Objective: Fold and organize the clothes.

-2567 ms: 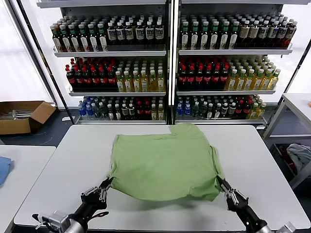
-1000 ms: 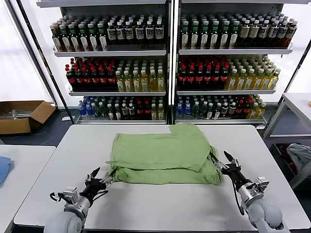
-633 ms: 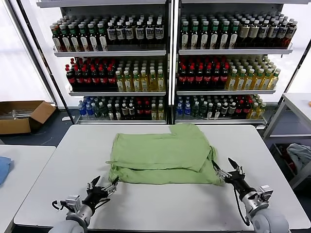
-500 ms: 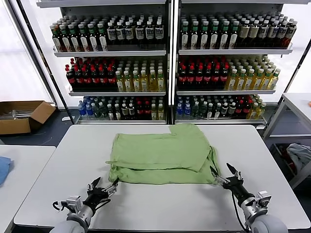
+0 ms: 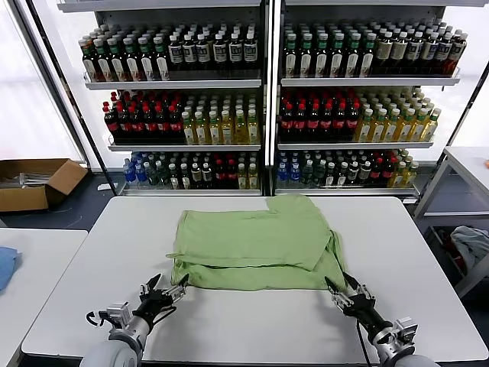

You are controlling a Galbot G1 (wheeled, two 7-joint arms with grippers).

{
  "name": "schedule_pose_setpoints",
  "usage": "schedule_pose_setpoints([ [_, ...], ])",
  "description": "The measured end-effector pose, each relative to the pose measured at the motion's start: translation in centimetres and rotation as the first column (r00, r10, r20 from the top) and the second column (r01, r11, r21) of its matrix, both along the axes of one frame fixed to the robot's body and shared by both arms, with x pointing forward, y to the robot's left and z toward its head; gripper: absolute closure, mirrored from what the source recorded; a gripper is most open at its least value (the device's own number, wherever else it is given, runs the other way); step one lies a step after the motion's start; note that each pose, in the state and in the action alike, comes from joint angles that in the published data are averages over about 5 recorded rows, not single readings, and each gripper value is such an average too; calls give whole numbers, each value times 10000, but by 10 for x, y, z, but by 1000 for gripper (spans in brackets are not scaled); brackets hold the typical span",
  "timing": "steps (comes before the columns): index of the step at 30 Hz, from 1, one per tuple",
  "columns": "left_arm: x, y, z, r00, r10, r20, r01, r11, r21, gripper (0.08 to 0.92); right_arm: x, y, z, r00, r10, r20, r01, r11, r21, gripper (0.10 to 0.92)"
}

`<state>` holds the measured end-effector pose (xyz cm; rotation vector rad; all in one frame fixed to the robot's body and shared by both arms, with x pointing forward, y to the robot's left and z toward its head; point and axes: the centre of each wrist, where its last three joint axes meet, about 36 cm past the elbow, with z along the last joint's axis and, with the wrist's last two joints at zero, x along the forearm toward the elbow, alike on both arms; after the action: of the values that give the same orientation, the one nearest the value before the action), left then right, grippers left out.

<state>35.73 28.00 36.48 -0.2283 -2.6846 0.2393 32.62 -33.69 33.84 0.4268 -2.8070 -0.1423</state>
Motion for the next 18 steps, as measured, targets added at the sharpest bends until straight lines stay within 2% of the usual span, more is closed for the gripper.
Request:
schedule_pose_setpoints([
  [2,0,-1,-1,10000,-7,-14,7,10000,-25,215,0,-1,0,10000,-8,-11,8,10000,-12,667],
  [11,-3,3,-6,10000,-75,-38,75,10000,-61,467,1,-5,-1,10000,-40,-59,40,10000,-85,902],
  [18,-6,7,-6,9999,-163,-10,163,9999,9,675,-2,-6,0,9999,57,-111,-59,9999,-133,915],
])
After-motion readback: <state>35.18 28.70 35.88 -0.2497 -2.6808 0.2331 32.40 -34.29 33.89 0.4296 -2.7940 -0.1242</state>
